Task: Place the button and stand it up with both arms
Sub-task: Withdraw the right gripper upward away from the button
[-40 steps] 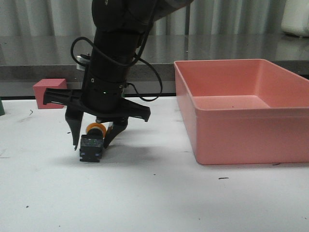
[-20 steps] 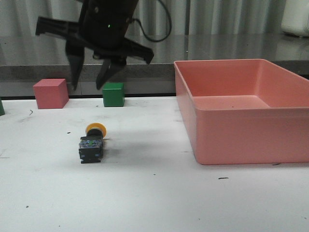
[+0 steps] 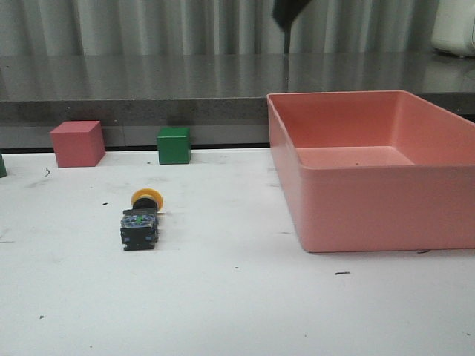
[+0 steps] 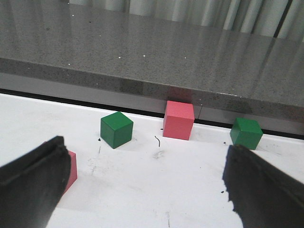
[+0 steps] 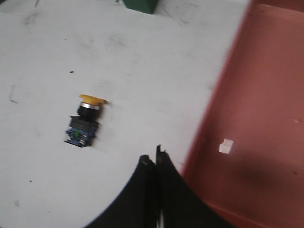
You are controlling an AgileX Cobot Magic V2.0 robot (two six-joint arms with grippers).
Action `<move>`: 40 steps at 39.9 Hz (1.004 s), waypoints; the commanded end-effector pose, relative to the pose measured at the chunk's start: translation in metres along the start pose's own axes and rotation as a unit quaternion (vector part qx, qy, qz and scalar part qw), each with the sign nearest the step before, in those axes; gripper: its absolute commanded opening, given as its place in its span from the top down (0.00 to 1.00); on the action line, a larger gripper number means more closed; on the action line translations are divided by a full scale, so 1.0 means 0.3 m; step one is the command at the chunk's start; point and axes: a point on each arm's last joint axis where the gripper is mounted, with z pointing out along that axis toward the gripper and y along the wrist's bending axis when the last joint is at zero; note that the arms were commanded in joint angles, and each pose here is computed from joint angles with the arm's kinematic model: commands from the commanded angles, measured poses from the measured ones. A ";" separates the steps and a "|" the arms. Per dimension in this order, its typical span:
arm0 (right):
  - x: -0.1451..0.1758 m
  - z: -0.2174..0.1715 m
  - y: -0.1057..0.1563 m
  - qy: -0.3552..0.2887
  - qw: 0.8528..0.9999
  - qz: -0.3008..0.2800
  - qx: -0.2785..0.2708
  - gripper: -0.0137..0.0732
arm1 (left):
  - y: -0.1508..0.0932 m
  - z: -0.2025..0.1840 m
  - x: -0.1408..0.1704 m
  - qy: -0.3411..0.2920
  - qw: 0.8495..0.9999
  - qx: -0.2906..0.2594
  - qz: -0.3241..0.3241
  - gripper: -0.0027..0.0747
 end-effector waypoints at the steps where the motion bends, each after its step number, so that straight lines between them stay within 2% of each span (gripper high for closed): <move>1: 0.050 -0.165 -0.088 -0.059 0.998 0.004 0.018 0.91 | -0.007 -0.003 -0.063 -0.054 0.999 0.005 -0.003 0.17; 7: 0.260 -0.246 -0.274 -0.115 0.987 0.024 0.111 0.91 | -0.007 -0.003 -0.063 -0.054 0.999 0.005 -0.003 0.17; 13: 0.449 -0.285 -0.310 -0.162 0.973 -0.014 0.161 0.91 | -0.007 -0.003 -0.063 -0.054 0.999 0.005 -0.003 0.17; 18: 0.577 -0.324 -0.297 -0.240 0.958 -0.033 0.156 0.92 | -0.007 -0.003 -0.063 -0.054 0.999 0.005 -0.003 0.17; 22: 0.683 -0.328 -0.294 -0.277 0.948 -0.039 0.152 0.92 | -0.007 -0.003 -0.063 -0.054 0.999 0.005 -0.003 0.17; 30: 0.873 -0.372 -0.280 -0.381 0.913 -0.046 0.138 0.92 | -0.007 -0.003 -0.063 -0.054 0.999 0.005 -0.003 0.17; 36: 0.966 -0.386 -0.276 -0.425 0.894 -0.048 0.132 0.92 | -0.007 -0.003 -0.063 -0.054 0.999 0.005 -0.003 0.17; 40: 0.991 -0.400 -0.270 -0.451 0.883 -0.044 0.121 0.92 | -0.007 -0.003 -0.064 -0.056 0.998 0.005 -0.003 0.17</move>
